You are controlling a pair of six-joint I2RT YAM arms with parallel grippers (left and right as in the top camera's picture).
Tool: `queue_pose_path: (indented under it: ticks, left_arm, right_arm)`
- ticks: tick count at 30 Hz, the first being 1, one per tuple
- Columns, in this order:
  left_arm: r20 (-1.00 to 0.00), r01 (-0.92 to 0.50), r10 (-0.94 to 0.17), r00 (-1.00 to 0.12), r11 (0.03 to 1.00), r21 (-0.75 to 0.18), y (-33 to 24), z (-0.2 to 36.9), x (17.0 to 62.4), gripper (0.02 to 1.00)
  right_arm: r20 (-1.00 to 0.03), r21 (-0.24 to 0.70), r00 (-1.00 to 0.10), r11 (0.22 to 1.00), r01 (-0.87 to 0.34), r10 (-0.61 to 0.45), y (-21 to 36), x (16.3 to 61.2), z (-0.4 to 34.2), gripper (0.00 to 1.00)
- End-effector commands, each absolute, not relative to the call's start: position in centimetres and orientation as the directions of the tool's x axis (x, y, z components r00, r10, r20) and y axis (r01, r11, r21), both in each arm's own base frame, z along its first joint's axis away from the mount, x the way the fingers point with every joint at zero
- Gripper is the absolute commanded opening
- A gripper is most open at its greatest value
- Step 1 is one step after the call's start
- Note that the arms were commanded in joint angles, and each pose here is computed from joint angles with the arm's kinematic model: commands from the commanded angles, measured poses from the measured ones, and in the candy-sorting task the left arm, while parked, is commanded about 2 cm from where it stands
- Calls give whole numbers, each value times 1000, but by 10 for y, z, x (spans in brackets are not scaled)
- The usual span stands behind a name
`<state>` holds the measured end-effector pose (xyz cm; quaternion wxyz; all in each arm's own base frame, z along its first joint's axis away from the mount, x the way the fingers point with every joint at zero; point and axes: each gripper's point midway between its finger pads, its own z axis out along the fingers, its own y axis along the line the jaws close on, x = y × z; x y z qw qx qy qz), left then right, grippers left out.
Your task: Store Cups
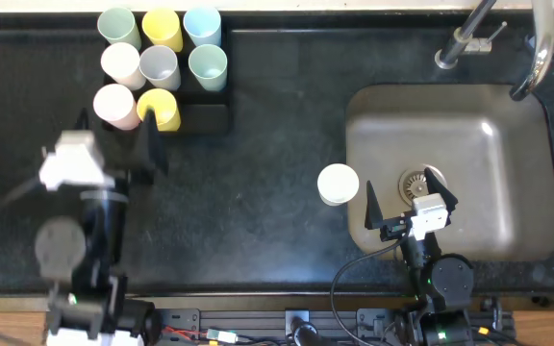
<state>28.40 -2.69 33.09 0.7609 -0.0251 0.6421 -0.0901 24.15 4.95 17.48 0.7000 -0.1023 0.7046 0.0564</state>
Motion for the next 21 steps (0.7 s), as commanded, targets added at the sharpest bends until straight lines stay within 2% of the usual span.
queue_pose_path:
  ticks: [1, 12, 21]
  left_arm:
    - [-964, 192, -132, 231, 977, -88, -39, 308, 253, 1000]
    - [-969, 183, -122, 215, 980, -83, -36, 235, 241, 1000]
    - [-995, 135, -85, 48, 988, -77, -31, 190, 244, 1000]
  right_arm:
    - [-998, -65, 6, 971, -230, -65, 51, 241, 173, 996]
    - [-998, -65, 6, 971, -230, -65, 51, 241, 173, 996]
    - [-998, -65, 6, 971, -230, -65, 51, 241, 173, 998]
